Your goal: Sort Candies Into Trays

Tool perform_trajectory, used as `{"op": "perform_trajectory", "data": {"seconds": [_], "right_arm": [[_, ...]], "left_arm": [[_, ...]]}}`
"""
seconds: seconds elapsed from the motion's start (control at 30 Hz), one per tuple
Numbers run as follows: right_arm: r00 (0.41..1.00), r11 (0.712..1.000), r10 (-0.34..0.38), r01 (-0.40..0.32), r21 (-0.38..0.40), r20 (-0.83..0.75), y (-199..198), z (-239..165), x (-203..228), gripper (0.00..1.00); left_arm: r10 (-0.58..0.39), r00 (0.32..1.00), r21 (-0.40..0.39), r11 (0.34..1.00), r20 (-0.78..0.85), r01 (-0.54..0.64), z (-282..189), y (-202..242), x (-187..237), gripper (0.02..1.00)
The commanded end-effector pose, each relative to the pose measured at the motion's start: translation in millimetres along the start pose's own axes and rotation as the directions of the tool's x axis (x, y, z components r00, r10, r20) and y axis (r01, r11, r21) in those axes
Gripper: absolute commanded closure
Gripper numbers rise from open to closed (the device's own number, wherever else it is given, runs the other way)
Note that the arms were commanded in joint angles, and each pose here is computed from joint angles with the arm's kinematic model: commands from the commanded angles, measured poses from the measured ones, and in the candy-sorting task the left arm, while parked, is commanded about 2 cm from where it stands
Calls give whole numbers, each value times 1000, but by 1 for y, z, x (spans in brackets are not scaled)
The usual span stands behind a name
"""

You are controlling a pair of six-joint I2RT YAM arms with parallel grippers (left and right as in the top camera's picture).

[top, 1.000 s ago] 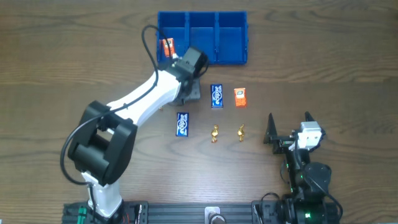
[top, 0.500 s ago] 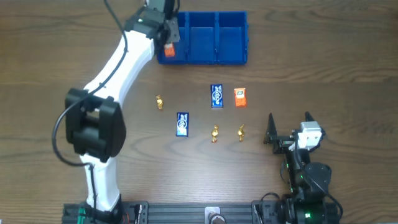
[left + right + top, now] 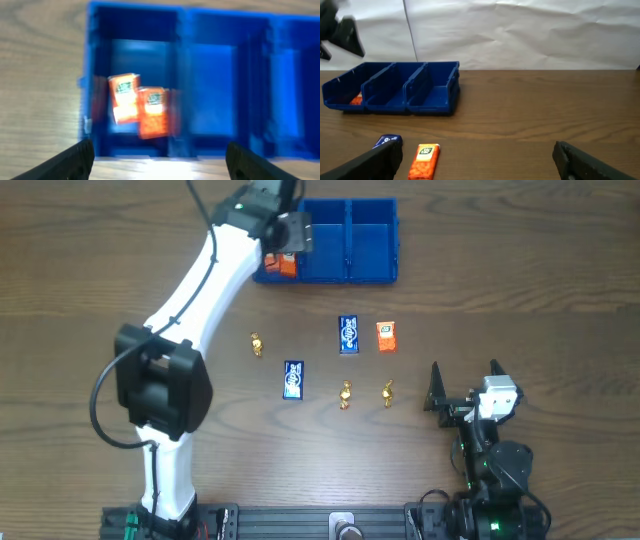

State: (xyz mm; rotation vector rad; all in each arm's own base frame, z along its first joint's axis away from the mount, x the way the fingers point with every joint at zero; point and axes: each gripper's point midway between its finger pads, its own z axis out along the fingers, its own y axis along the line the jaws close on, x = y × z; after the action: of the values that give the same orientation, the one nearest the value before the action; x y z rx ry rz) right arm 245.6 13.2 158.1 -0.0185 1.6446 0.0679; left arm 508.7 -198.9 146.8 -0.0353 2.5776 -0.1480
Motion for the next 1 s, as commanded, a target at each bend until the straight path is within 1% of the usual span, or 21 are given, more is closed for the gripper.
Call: {"op": "perform_trajectory", "data": {"seconds": [0.03,0.07,0.13,0.2,0.27,0.43,0.53,0.6,0.67,0.77,0.83,0.93,1.0], "right_arm": [[1000,1000,-12,12,-3,-5,1,0,2,3],[1000,1000,-12,12,-3,-5,1,0,2,3],[1000,1000,-12,12,-3,-5,1,0,2,3],[1000,1000,-12,12,-3,-5,1,0,2,3],[1000,1000,-12,12,-3,-5,1,0,2,3],[1000,1000,-12,12,-3,-5,1,0,2,3],[1000,1000,-12,12,-3,-5,1,0,2,3],[1000,1000,-12,12,-3,-5,1,0,2,3],[1000,1000,-12,12,-3,-5,1,0,2,3],[1000,1000,-12,12,-3,-5,1,0,2,5],[1000,1000,-13,13,-3,-5,1,0,2,3],[1000,1000,-12,12,-2,-5,1,0,2,3],[1000,1000,-12,12,-3,-5,1,0,2,5]], "left_arm": [[15,998,70,997,65,-20,-62,-102,19,167],[20,999,84,996,24,-22,-63,-128,46,165],[40,999,89,995,-24,-38,-55,-158,82,167],[58,996,74,996,-65,-53,-39,-180,116,167],[63,989,55,997,-130,-56,-15,-192,150,178],[32,954,27,999,-299,-25,41,-194,208,205],[28,938,20,1000,-345,-23,61,-193,227,207],[23,937,14,1000,-348,-19,64,-190,226,213],[14,936,7,1000,-353,-12,68,-187,225,268],[-10,928,-7,1000,-373,7,75,-182,229,316],[-11,922,-22,1000,-388,3,81,-178,235,439],[-11,918,-32,999,-396,-2,83,-175,238,535],[-13,917,-64,998,-398,-14,83,-167,240,601]]}}
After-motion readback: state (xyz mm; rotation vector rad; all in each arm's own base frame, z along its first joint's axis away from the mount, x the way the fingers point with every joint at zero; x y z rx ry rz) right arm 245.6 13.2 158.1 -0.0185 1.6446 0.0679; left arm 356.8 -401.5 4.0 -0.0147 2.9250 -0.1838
